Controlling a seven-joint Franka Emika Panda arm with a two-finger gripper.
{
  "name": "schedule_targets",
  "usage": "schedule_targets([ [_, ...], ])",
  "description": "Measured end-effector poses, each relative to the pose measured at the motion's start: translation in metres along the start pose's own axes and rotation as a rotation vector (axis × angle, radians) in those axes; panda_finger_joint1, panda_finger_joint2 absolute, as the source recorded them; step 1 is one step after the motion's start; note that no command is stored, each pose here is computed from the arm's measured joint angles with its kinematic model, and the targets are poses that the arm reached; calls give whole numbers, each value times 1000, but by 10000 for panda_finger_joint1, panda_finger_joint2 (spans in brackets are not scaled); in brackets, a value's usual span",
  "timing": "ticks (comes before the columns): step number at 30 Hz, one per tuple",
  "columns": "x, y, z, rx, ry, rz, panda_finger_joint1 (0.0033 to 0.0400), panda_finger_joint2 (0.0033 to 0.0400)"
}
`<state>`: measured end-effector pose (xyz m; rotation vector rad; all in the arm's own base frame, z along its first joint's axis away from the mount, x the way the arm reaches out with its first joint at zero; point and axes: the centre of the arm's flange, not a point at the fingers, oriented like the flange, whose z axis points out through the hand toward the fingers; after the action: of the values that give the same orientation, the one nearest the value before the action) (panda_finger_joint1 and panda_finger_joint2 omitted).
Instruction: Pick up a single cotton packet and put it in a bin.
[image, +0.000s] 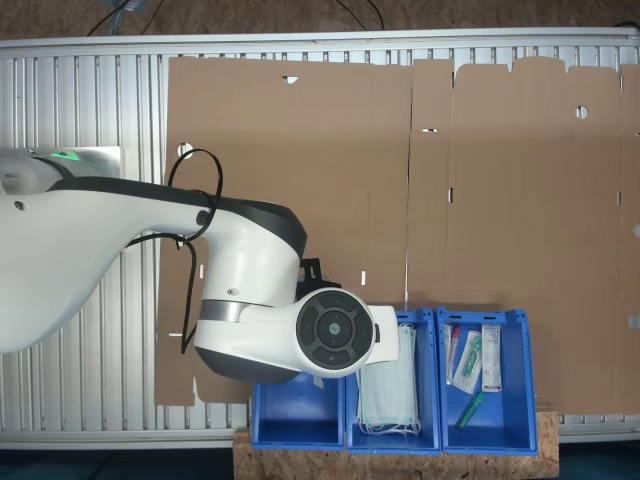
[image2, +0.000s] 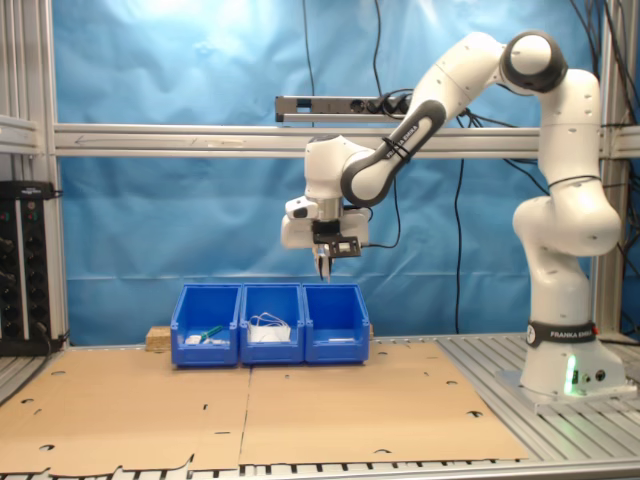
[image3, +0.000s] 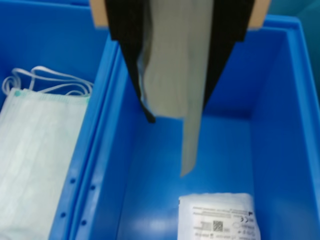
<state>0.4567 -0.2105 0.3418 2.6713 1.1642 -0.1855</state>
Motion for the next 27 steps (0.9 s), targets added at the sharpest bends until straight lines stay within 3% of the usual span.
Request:
schedule_targets([
  [13,-26,7,2,3,-10,40,54,54],
  [27,-33,9,4,6,-13,54,54,54],
])
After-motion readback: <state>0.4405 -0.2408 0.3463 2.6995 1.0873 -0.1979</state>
